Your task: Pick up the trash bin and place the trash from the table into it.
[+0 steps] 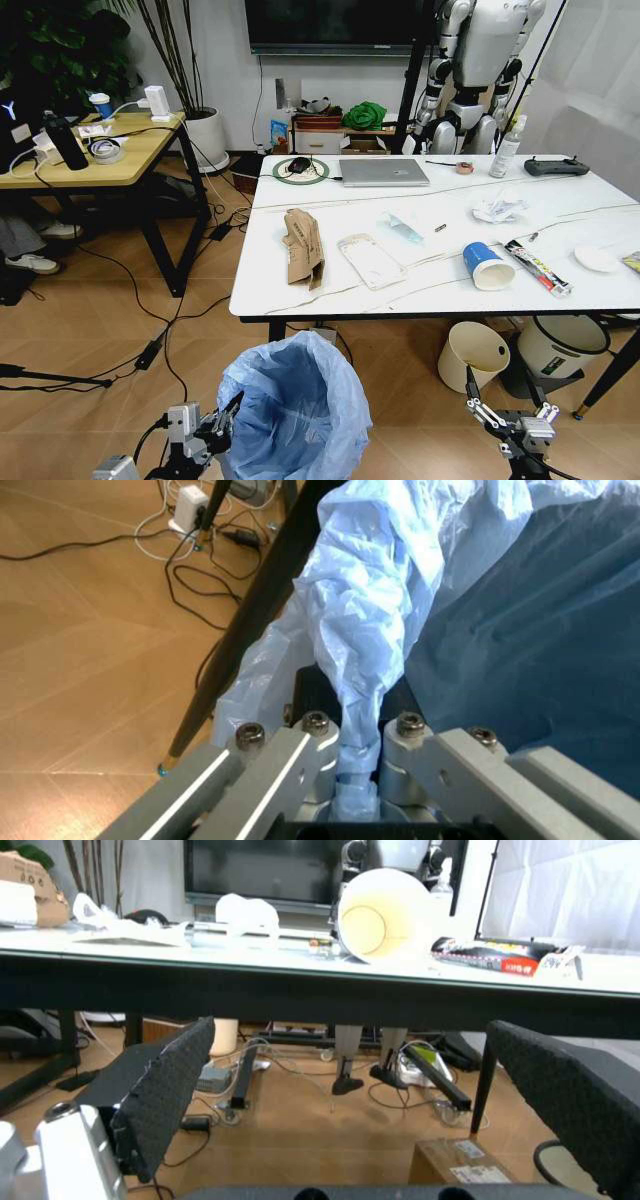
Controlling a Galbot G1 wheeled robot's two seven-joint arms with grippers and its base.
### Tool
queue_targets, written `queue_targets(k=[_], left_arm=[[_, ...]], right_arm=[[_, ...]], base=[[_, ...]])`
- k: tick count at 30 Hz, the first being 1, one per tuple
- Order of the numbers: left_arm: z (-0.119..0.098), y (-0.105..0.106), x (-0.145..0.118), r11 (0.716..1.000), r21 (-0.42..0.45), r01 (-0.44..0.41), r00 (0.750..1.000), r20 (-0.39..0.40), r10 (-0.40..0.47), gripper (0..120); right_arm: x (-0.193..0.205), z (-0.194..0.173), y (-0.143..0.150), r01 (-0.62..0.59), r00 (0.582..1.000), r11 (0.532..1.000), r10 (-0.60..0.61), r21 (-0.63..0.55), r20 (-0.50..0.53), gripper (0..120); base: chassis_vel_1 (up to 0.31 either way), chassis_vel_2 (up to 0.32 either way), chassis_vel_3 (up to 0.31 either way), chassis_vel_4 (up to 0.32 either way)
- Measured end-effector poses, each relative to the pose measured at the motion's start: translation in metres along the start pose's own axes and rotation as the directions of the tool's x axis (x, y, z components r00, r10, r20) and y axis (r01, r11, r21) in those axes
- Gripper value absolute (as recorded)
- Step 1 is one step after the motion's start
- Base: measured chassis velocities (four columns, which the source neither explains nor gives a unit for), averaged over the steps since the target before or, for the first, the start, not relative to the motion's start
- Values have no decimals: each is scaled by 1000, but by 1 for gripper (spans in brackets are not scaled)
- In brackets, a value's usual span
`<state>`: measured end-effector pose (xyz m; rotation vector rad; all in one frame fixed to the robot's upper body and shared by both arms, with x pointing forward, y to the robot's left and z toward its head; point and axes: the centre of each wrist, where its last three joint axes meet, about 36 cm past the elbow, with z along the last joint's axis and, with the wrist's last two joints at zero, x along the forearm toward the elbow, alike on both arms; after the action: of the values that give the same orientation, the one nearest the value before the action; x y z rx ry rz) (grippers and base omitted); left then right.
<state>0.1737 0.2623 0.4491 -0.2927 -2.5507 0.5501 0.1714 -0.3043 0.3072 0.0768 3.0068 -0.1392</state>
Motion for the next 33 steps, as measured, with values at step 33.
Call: queue_targets(k=[33], left_arm=[[5,-8,2,999,-25,42,999,12,-42,0]], right_arm=[[-3,-2,-5,6,1000,1000,-6,-8,1,100]], base=[[0,0,0,0]])
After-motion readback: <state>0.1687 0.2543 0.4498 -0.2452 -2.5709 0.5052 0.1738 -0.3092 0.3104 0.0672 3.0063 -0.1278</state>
